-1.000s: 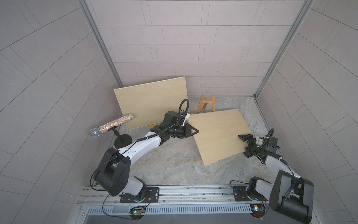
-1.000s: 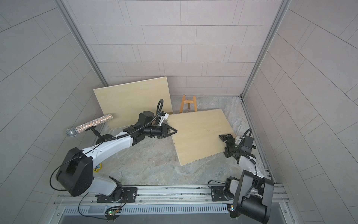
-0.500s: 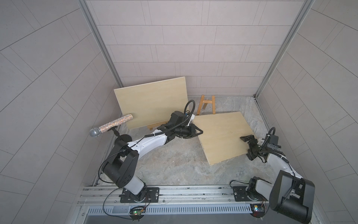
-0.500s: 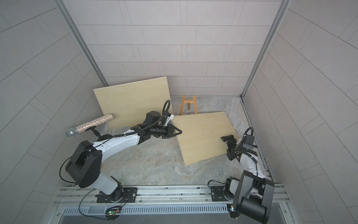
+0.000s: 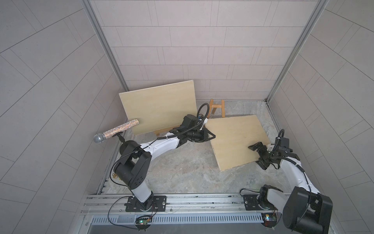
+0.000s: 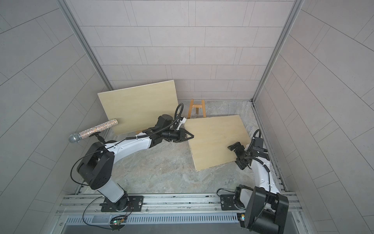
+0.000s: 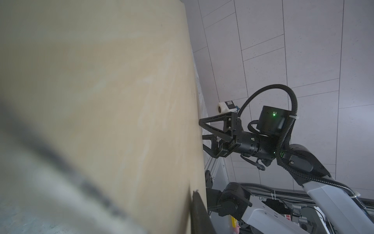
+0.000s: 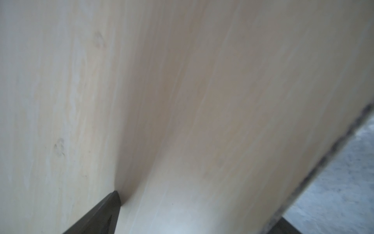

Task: Disassemble the easel
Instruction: Place the drawing board at the corner of the board.

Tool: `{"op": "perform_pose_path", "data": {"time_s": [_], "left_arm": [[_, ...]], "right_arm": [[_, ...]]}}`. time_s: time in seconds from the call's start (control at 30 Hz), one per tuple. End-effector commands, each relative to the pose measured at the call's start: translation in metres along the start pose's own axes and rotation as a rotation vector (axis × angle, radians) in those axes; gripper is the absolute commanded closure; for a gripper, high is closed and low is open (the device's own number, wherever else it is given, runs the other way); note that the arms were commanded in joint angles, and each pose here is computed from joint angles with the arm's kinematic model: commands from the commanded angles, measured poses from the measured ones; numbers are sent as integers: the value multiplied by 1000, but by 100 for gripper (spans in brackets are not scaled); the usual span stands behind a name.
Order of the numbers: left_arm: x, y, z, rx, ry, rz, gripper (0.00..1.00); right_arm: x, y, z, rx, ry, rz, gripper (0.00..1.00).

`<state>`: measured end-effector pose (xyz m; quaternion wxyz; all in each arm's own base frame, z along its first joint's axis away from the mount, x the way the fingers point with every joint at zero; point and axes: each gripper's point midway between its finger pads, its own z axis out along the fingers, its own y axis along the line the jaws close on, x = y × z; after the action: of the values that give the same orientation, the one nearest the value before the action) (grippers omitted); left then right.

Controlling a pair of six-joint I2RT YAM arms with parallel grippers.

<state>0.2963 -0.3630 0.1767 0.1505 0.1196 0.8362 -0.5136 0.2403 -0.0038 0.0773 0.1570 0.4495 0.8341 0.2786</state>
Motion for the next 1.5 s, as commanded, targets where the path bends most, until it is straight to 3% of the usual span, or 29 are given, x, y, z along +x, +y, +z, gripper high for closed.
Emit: {"op": "perform_pose_path", "data": {"time_s": [0.0, 0.53, 0.83, 1.13, 1.47], "left_arm": [[32, -18, 25, 44, 110, 182, 100], [32, -7, 47, 27, 142, 144, 100], [39, 9, 55, -17, 154, 114, 100], [47, 25, 56, -74, 163, 78, 100], [67, 49, 58, -123, 168, 14, 100]], "right_arm": [[23, 20, -10, -29, 94, -105, 0], [46, 11, -44, 88, 113, -167, 0], [31, 46, -71, 61, 57, -253, 0], [-6, 84, -64, 16, -13, -310, 0], [-9, 91, -53, -1, -1, -316, 0]]}}
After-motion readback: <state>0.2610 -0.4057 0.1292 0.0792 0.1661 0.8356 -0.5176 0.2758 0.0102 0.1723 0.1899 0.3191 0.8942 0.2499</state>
